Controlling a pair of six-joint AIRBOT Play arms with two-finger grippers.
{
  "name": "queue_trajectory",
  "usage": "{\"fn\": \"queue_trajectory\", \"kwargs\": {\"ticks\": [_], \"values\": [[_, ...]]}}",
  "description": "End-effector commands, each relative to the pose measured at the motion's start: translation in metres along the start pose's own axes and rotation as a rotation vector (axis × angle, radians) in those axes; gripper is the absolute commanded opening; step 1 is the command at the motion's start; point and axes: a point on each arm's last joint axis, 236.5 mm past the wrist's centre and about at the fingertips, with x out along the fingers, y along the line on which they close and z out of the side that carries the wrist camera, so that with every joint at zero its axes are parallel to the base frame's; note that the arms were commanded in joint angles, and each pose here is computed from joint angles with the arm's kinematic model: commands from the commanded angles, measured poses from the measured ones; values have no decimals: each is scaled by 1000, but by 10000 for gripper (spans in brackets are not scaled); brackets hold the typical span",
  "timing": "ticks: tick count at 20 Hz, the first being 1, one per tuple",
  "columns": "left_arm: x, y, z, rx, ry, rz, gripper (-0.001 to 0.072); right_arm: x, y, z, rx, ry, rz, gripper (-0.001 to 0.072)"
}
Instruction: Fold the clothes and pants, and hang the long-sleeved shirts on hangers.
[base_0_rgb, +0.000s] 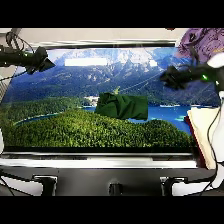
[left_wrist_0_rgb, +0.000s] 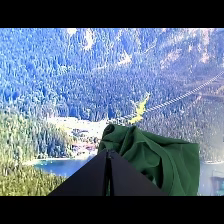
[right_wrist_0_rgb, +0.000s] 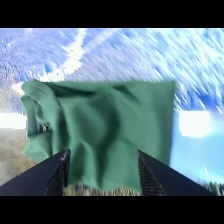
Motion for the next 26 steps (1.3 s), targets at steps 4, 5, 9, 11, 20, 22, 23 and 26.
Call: {"fn": "queue_trajectory", "kwargs": {"ticks": [4, 5, 9, 11, 20, 22, 23, 26], "values": [[0, 0, 1, 0, -2, 0, 14, 55, -81, -57, 247, 140, 178, 495], [0, 0, 1, 0, -3, 0, 14, 65, -86, -61, 254, 152, 176, 495], [0, 0, 1, 0, -2, 0, 14, 104, -84, -72, 260, 200, 204, 494], [0, 0, 0, 0, -2, 0, 14, 120, -79, -81, 257, 236, 214, 481], [0, 0, 0, 1, -2, 0, 14, 152, -67, -94, 213, 259, 181, 352], [0, 0, 0, 1, -2, 0, 14, 155, -66, -96, 199, 263, 170, 238], [0, 0, 0, 1, -2, 0, 14, 156, -64, -97, 196, 267, 172, 160], [0, 0, 0, 1, -2, 0, 14, 151, -50, -86, 212, 238, 209, 24]]}}
